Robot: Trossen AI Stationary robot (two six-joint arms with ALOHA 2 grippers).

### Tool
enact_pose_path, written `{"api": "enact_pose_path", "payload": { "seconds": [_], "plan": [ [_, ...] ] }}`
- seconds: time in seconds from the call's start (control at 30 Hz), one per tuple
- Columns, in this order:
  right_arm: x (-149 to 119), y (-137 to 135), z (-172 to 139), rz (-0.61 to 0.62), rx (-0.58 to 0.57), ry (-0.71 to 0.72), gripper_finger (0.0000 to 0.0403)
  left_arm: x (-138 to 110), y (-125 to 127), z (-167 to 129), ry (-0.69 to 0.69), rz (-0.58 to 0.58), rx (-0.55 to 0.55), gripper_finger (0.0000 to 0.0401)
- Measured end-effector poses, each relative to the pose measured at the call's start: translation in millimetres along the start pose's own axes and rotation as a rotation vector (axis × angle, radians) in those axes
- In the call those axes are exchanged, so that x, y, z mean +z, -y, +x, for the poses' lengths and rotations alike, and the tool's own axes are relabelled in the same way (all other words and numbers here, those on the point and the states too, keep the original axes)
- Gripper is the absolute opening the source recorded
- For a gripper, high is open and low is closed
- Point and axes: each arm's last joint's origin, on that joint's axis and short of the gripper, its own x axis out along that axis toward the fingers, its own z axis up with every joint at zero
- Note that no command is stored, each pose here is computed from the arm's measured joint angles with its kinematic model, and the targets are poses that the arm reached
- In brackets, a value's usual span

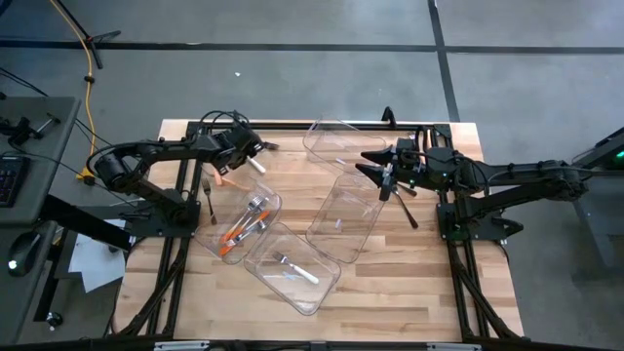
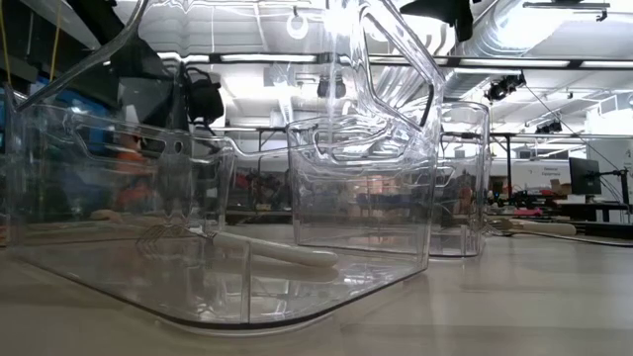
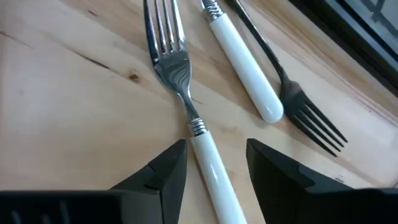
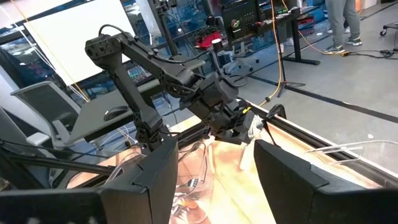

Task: Sort silverware by color (type)
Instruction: Put the white fork into the bottom transparent bin

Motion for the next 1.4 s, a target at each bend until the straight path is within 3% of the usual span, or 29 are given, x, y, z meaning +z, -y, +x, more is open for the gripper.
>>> {"api": "enact_pose_path", "payload": {
  "seconds": [0.8,0.93,1.2,1.4],
  "plan": [
    [0,0,0,0.006,-0.008,0.003,0.0195,-6,-3,22,-0.013,-0.056,0.079,0.0155],
    [0,0,0,0.006,-0.008,0.003,0.0195,-5,-4,23,-0.022,-0.073,0.085,0.0128],
    [0,0,0,0.006,-0.008,0.003,0.0195,-5,-4,23,-0.024,-0.017,0.082,0.0015],
    [0,0,0,0.006,-0.008,0.003,0.0195,-5,-4,23,-0.021,-0.012,0.076,0.0024]
  ]
}}
